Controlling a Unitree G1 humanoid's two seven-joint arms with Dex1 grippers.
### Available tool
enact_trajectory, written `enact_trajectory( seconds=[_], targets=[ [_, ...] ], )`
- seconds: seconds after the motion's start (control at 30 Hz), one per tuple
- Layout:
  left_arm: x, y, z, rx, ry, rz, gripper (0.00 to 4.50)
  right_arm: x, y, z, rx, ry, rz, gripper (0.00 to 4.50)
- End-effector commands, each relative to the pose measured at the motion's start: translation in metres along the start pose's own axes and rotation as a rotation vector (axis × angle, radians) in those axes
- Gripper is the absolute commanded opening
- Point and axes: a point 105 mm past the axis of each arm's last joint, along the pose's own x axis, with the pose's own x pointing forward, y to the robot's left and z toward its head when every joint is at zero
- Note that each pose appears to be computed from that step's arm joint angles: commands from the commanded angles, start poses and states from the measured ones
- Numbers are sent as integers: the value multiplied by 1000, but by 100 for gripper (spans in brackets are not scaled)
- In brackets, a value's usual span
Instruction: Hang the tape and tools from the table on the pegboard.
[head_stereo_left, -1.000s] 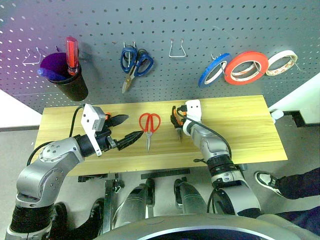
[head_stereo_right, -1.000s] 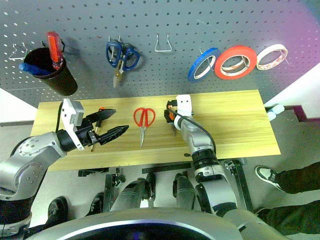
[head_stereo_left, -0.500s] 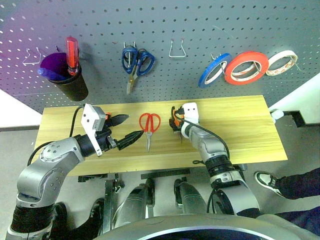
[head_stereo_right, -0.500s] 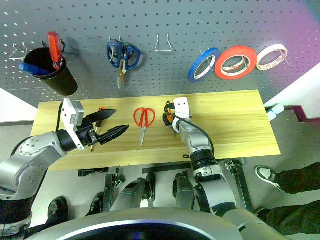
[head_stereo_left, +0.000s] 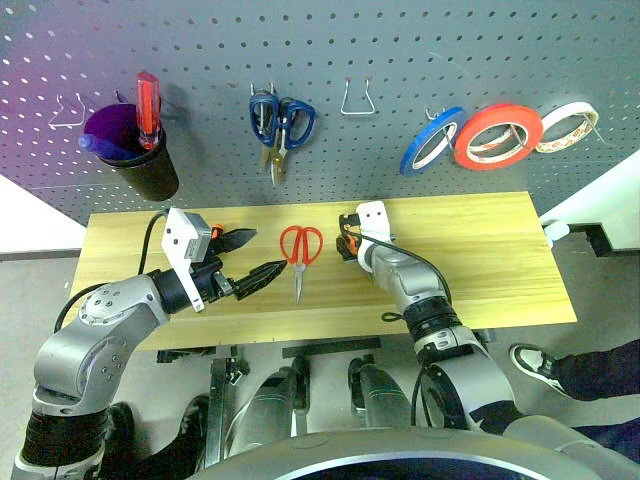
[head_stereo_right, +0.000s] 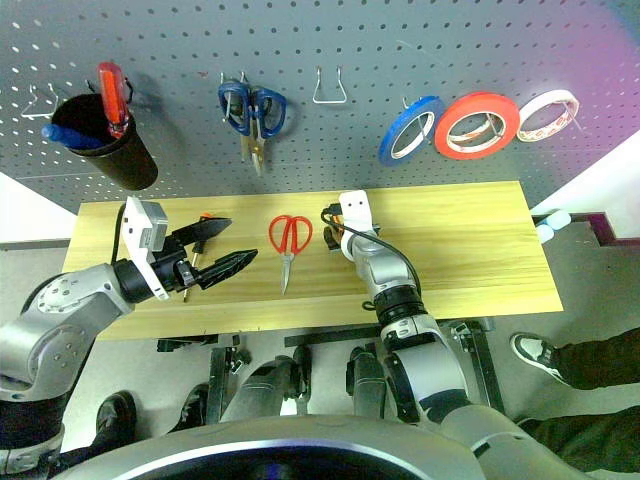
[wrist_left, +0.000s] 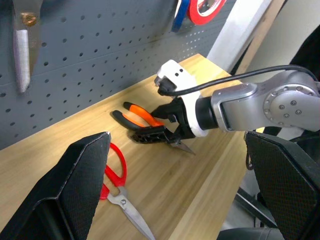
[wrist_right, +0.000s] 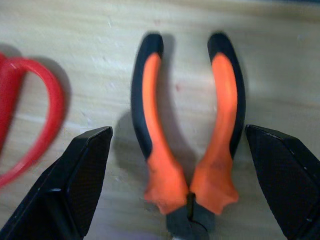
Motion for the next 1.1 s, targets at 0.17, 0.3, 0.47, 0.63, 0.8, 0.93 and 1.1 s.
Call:
enact_trajectory(
  seconds=[0.17,0.3,0.47,0.63,0.8,0.93,1.1],
  targets=[
    [-1,-4,8,34,-36,-6,450,-1,-3,3,-17,10,-12,446],
    [0,-4,10,32,-42,-6,450,-1,-6,1,-31,23,-18,429],
    [0,-4,10,31,-42,-6,450,-1,-9,-5,-29,47,-20,294],
    [0,-4,10,30,-43,-7,450,-2,-7,-10,-11,66,-3,229],
    [0,-4,9,26,-41,-5,450,-3,-8,-14,-11,75,-3,229],
    [0,-5,9,20,-38,-9,450,-5,-4,-9,12,45,34,229],
    [0,-4,8,18,-36,-13,450,-15,1,-1,15,3,110,229]
  ],
)
